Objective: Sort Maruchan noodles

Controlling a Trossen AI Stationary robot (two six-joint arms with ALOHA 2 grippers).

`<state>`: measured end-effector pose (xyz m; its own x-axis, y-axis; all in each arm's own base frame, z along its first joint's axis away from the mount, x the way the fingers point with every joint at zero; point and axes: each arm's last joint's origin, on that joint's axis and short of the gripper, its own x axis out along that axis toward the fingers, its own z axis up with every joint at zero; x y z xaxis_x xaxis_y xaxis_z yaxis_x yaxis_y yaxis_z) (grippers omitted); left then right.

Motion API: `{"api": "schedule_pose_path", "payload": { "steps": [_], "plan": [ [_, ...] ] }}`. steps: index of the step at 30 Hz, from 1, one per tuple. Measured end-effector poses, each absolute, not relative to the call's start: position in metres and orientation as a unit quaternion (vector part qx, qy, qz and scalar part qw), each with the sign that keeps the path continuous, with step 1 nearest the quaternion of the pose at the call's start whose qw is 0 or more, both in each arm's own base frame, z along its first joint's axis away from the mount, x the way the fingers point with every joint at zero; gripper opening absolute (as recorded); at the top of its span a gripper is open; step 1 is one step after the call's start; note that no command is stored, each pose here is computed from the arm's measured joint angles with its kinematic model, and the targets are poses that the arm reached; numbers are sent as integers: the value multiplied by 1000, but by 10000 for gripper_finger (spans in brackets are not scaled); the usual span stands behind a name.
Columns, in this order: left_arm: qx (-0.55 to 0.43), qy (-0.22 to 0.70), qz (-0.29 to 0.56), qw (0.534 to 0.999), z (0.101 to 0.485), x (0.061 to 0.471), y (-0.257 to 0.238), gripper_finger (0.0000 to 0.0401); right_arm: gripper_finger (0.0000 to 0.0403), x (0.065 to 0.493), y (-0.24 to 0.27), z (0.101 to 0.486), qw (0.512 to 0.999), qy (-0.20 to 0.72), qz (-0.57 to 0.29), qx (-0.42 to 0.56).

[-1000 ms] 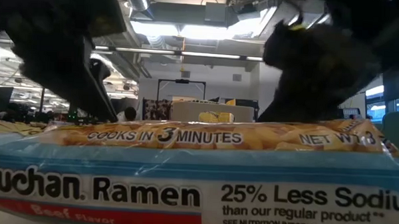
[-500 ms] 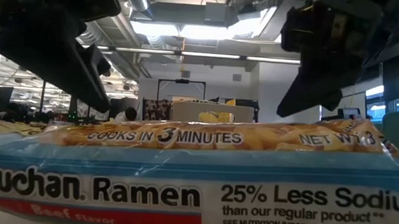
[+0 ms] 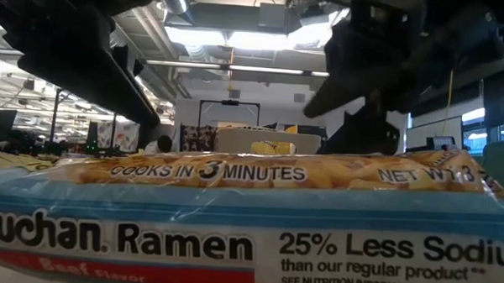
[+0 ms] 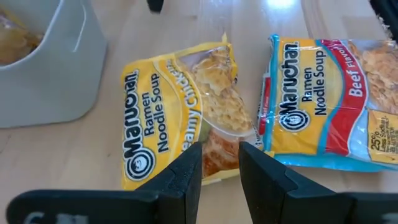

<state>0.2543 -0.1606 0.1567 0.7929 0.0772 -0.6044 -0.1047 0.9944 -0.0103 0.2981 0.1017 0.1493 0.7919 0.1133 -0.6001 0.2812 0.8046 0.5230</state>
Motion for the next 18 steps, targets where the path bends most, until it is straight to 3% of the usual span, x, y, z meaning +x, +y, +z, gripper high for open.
{"api": "schedule_pose_path", "payload": {
  "steps": [7, 18],
  "plan": [
    [-8, 339, 74, 938, 132, 254, -161, 98, 380, 308, 100, 133, 884, 305, -62, 348],
    [-6, 370, 90, 925, 104, 258, -160, 98, 376, 326, 102, 109, 848, 306, -84, 425]
  ]
}}
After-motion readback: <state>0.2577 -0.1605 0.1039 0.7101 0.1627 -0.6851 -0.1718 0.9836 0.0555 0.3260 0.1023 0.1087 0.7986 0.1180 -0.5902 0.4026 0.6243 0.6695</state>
